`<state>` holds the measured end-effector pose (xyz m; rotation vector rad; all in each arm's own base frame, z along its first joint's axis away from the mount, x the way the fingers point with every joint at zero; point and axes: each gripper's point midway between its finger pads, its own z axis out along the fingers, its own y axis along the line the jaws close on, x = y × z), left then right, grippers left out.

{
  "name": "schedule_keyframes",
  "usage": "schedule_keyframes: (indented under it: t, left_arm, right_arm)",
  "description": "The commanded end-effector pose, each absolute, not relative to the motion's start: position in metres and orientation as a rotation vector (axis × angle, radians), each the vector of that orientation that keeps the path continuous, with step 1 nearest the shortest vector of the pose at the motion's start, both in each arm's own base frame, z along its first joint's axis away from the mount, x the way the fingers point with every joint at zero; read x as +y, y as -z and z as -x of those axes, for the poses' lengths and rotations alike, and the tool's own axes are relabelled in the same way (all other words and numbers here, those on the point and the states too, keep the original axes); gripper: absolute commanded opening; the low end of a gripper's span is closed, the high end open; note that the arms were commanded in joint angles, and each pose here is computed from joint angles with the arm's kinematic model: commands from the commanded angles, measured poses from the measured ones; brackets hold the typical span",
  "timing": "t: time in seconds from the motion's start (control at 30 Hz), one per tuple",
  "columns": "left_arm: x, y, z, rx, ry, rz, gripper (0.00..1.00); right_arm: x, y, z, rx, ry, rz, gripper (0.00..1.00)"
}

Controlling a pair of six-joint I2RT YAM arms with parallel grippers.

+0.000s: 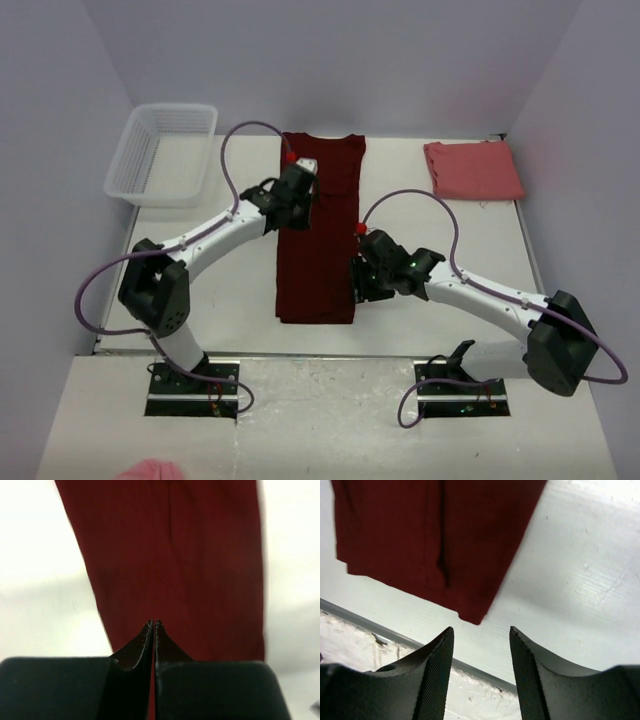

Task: Fold and stack the t-shirts
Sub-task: Rotate the tshirt 90 degrees, then grab the bottom of the folded rectangular tshirt with both arms

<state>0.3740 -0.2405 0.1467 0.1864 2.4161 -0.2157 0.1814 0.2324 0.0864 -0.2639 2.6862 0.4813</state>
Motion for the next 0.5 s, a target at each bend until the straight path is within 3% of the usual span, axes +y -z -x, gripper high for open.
schedule_keyframes:
  t: [0.0,0.2,0.47]
  left_arm:
    - [-0.210,-0.112,-0.316,2.490,0.048,-0.076,0.00]
    - [-0.200,-0.083,-0.251,2.535,0.013,-0.074,0.00]
    - [-0.210,-0.065,-0.219,2.573,-0.018,-0.144,0.00]
  right_arm:
    - [0.225,-0.078,-0.171,2.710,-0.482,0.231,0.50]
    - [0.230,-0.061,-0.168,2.745,-0.501,0.221,0.48]
    - [0.244,-0.035,-0.161,2.807,-0.501,0.217,0.44]
